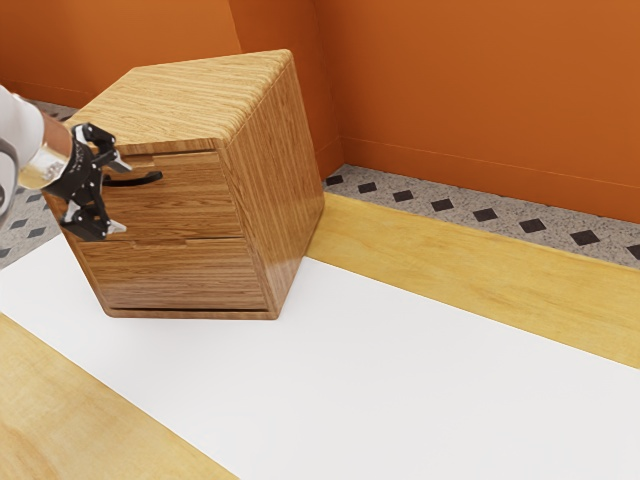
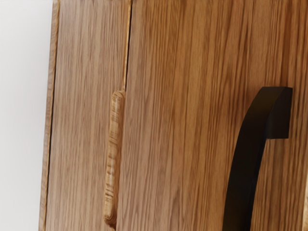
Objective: Pull the drawer handle with one arm to open the drawer
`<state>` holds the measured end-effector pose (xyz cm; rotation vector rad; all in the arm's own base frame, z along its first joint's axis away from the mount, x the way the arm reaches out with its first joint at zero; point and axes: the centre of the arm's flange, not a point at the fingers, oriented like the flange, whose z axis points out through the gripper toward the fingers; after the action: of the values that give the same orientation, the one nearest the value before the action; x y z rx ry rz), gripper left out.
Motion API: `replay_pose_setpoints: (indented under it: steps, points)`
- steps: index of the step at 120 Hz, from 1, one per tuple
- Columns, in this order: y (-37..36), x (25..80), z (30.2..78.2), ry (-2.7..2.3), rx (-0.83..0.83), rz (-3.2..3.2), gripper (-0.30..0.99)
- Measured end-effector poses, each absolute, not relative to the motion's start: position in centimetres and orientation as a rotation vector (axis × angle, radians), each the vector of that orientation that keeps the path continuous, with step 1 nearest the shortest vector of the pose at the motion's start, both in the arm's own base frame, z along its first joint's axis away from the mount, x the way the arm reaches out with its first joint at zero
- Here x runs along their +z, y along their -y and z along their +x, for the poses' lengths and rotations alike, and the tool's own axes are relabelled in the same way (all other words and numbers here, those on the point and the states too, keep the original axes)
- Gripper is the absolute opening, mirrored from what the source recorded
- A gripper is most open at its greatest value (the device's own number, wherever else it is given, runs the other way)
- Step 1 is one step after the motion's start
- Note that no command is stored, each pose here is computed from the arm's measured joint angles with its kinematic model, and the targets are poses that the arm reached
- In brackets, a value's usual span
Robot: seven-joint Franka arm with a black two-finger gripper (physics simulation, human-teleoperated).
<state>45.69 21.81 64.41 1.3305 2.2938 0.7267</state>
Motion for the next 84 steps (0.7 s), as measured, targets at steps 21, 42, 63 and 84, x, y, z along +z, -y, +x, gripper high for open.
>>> replay_pose_setpoints:
  steps: [21, 42, 63, 84]
  points:
    - [-22.2, 63.3, 46.1, -2.317, 0.711, 1.317, 0.69]
    - [-22.4, 62.5, 46.4, -2.332, 0.699, 1.31, 0.69]
    - [-21.4, 62.5, 44.7, -2.314, 0.693, 1.296, 0.69]
    - [-20.8, 62.0, 42.6, -2.312, 0.683, 1.287, 0.69]
